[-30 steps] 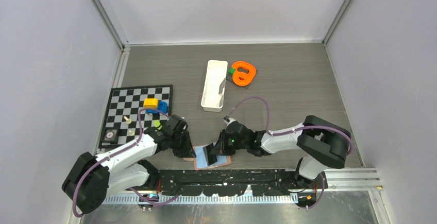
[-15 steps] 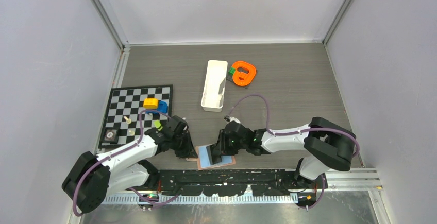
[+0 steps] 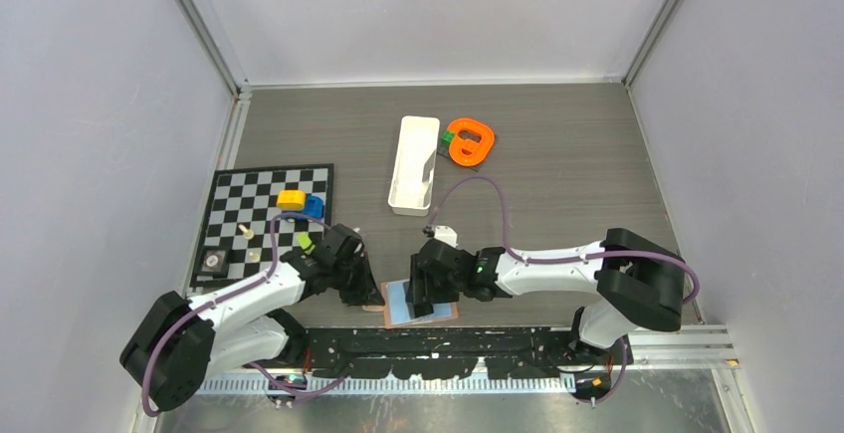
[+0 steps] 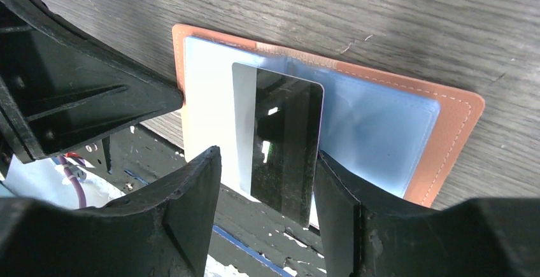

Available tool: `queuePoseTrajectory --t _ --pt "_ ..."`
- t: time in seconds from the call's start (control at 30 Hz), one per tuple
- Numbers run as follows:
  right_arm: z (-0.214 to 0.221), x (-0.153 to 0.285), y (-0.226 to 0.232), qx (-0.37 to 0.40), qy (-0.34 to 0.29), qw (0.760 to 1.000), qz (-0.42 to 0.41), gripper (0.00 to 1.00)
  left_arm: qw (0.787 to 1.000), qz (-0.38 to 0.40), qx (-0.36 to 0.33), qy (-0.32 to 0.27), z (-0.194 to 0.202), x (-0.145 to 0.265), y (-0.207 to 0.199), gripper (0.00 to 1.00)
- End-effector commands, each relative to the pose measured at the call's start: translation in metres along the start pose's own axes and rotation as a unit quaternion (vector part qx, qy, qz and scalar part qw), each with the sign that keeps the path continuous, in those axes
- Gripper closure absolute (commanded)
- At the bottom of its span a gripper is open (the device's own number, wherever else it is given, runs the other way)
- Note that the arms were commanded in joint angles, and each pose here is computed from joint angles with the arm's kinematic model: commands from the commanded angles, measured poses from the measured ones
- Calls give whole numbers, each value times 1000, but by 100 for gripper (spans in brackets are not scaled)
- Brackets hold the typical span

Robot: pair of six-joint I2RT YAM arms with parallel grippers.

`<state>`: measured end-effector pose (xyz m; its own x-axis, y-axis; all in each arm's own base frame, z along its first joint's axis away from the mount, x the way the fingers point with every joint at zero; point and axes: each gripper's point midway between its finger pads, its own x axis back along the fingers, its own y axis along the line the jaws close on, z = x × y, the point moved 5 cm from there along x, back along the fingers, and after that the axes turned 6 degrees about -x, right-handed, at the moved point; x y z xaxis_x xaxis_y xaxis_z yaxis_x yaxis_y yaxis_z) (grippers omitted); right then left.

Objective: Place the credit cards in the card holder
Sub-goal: Insert the credit card into the card holder.

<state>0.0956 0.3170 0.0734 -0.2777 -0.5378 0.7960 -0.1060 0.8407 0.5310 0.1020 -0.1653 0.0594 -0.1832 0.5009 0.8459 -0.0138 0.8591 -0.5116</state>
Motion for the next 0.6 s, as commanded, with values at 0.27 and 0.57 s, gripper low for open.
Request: queuePoseTrajectory --t 0.27,0.57 --pt "10 -8 31 59 -2 998 26 35 999 34 2 -8 3 -2 -5 100" --pt "11 -7 41 70 -5 997 19 29 998 55 4 -21 2 1 -9 100"
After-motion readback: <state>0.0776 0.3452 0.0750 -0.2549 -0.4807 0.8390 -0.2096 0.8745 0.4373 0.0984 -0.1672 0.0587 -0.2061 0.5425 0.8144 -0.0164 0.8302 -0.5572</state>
